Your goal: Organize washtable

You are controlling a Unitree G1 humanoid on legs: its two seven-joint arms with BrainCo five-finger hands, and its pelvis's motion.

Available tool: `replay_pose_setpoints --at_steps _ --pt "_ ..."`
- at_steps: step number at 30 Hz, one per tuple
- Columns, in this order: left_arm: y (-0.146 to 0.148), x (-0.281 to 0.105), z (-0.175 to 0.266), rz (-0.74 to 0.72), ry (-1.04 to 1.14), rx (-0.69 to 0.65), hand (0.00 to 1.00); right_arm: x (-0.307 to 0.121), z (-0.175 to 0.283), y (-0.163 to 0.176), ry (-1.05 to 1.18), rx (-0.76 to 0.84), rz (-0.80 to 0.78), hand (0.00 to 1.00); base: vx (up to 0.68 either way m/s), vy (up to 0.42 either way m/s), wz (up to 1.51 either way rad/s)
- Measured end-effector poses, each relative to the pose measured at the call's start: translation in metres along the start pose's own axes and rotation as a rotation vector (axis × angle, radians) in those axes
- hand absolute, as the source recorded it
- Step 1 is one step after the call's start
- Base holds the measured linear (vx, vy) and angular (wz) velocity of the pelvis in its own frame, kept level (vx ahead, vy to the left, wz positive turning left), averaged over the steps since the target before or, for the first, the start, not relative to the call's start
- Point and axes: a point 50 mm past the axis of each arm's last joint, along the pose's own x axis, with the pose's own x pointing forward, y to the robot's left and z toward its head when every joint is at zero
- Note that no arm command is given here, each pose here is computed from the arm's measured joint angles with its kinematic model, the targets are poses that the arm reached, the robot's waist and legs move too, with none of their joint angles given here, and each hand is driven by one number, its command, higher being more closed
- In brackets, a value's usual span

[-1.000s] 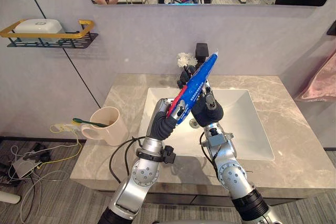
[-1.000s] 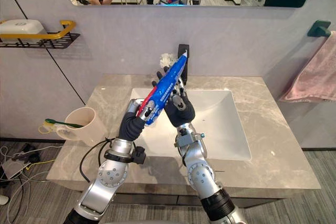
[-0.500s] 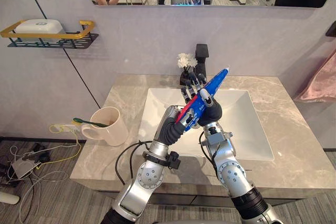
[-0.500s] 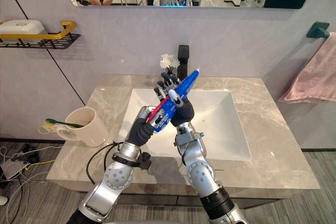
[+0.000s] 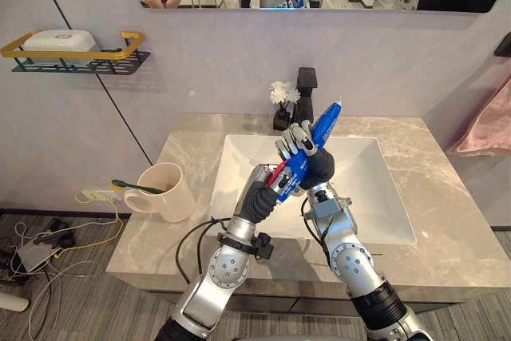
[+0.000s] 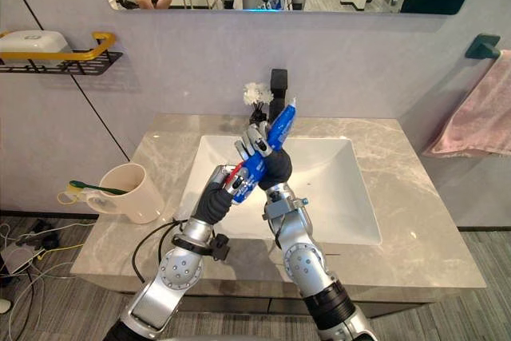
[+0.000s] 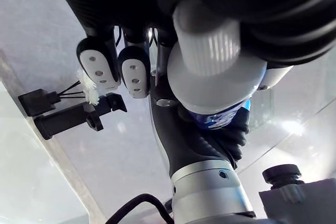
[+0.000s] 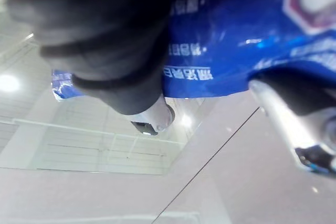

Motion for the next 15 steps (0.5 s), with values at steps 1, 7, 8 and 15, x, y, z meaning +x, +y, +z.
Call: replay_pose_setpoints --at_steps 1,7,8,15 --pt "0.000 -0.001 -0.001 0.002 0.004 0.000 0.00 0.000 0.000 0.000 -0.002 -0.001 -0.001 1.00 0.00 0.000 0.00" --pt "0.004 -0.002 -0.003 0.021 0.015 0.008 0.00 0.000 0.008 -0.003 -0.023 -0.045 -0.007 1.00 0.00 0.000 0.00" --pt "0.005 -0.002 -0.003 0.026 0.016 0.011 0.00 0.000 0.010 -0.003 -0.027 -0.051 -0.008 1.00 0.00 0.000 0.00" --pt "0.043 -0.003 0.013 0.218 -0.048 0.058 0.00 0.000 0.023 -0.007 -0.077 -0.101 -0.020 1.00 0.00 0.000 0.00"
